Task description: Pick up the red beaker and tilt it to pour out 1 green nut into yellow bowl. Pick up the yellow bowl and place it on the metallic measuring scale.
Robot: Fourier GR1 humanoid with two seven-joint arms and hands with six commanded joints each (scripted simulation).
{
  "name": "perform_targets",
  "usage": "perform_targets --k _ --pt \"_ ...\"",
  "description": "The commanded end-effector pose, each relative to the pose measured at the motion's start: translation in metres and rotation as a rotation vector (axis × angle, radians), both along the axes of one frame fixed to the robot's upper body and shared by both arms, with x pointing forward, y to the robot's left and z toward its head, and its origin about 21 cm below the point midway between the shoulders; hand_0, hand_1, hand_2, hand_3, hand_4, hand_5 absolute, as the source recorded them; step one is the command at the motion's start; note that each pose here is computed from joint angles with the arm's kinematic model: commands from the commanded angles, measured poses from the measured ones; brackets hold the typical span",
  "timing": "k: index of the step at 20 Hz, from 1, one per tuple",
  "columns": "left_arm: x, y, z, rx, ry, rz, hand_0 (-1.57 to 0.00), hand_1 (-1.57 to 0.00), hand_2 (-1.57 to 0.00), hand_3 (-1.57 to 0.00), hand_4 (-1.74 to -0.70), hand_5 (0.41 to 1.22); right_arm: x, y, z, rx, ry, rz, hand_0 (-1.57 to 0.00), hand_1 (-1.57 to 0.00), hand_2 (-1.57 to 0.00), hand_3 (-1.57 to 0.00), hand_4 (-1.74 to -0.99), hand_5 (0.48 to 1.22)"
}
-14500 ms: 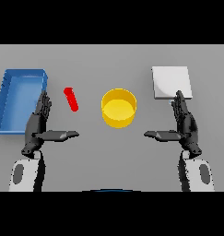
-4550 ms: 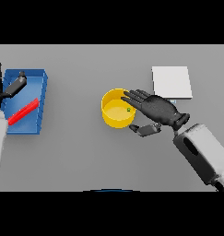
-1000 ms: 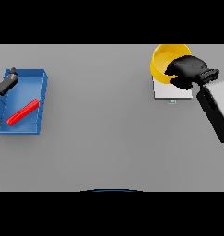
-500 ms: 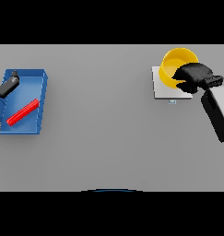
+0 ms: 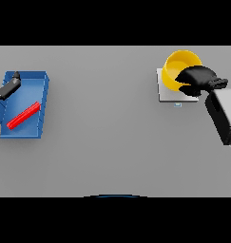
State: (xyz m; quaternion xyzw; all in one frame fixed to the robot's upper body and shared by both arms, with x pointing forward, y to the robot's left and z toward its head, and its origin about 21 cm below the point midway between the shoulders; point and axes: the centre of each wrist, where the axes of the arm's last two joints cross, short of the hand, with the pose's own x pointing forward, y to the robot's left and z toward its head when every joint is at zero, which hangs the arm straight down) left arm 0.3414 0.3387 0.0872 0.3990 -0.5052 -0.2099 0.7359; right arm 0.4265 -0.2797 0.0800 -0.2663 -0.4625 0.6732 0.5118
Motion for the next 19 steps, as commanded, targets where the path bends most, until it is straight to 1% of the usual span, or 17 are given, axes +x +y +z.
perform_targets --k 1,2,3,4,5,7,9,10,11,12,13,14,15,17,18,19 --pt "0.000 0.000 -0.001 0.004 0.003 0.002 0.00 0.00 0.00 0.00 -0.72 0.668 -0.001 -0.001 0.000 0.000 0.005 0.008 -1.23 -1.10 -1.09 -0.89 -1.657 1.149" --pt "0.002 -0.003 -0.001 -0.003 0.004 0.003 0.00 0.00 0.00 0.00 -0.72 0.668 -0.002 0.000 -0.001 -0.010 0.005 0.005 -0.99 -0.88 -0.92 -0.80 -1.629 1.080" --pt "0.001 -0.005 -0.004 -0.004 0.008 -0.002 0.00 0.00 0.00 0.00 -0.72 0.667 -0.001 -0.002 0.004 -0.029 0.013 0.008 -0.79 -0.71 -0.78 -0.72 -1.609 1.029" --pt "0.000 -0.004 -0.005 0.001 0.010 0.008 0.00 0.00 0.00 0.00 -0.72 0.666 -0.001 -0.001 0.003 -0.048 0.017 -0.002 -0.63 -0.56 -0.66 -0.66 -1.593 0.987" --pt "0.002 -0.003 -0.004 -0.002 0.004 0.014 0.00 0.00 0.00 0.00 -0.72 0.663 0.000 -0.001 0.001 -0.059 0.016 0.015 -0.51 -0.45 -0.55 -0.60 -1.579 0.955" --pt "0.003 0.001 -0.002 0.000 0.002 0.017 0.00 0.00 0.00 0.00 -0.72 0.662 -0.002 0.000 -0.001 -0.059 0.022 0.043 -0.32 -0.29 -0.38 -0.51 -1.560 0.909" --pt "0.003 0.000 -0.001 -0.004 0.005 0.013 0.00 0.00 0.00 0.00 -0.72 0.664 -0.001 0.005 -0.001 -0.057 0.012 0.055 -0.21 -0.18 -0.24 -0.43 -1.552 0.876" --pt "0.006 0.000 -0.002 -0.001 0.009 0.018 0.00 0.00 0.00 0.00 -0.72 0.664 0.000 0.005 0.001 -0.037 0.006 0.058 -0.17 -0.15 -0.19 -0.39 -1.546 0.856" --pt "0.008 0.001 -0.002 0.004 0.002 0.011 0.00 0.00 0.00 0.00 -0.72 0.664 0.001 0.004 0.001 -0.035 0.000 0.059 -0.13 -0.12 -0.16 -0.36 -1.542 0.838" --pt "0.008 -0.002 -0.003 0.002 0.002 0.006 0.00 0.00 0.00 0.00 -0.73 0.664 0.000 0.001 -0.001 -0.033 0.004 0.062 -0.11 -0.09 -0.12 -0.33 -1.537 0.822" --pt "0.006 -0.002 -0.004 0.001 0.000 0.006 0.00 0.00 0.00 0.00 -0.73 0.665 -0.001 -0.002 -0.004 -0.030 0.008 0.059 -0.08 -0.07 -0.10 -0.30 -1.530 0.809" --pt "0.008 -0.003 -0.004 -0.003 0.005 0.011 0.00 0.00 0.00 0.00 -0.72 0.664 -0.001 -0.001 -0.003 -0.034 0.012 0.047 -0.07 -0.06 -0.08 -0.27 -1.523 0.798" --pt "0.004 0.001 -0.003 0.005 0.000 0.007 0.00 0.00 0.00 0.00 -0.72 0.664 -0.001 -0.002 -0.003 -0.039 0.018 0.041 -0.05 -0.05 -0.06 -0.24 -1.518 0.786" --pt "0.005 -0.001 -0.004 0.009 0.009 0.008 0.00 0.00 0.00 0.00 -0.72 0.665 -0.001 -0.003 -0.006 -0.048 0.028 0.018 -0.03 -0.03 -0.04 -0.19 -1.500 0.763" --pt "0.005 -0.003 -0.002 0.002 0.005 0.006 0.00 0.00 0.00 0.00 -0.72 0.665 0.000 -0.002 -0.005 -0.053 0.031 0.008 -0.03 -0.02 -0.03 -0.17 -1.491 0.752" --pt "0.004 -0.004 -0.005 0.001 0.014 0.008 0.00 0.00 0.00 0.00 -0.73 0.665 0.001 -0.004 -0.002 -0.056 0.039 0.006 -0.02 -0.02 -0.03 -0.15 -1.478 0.738"
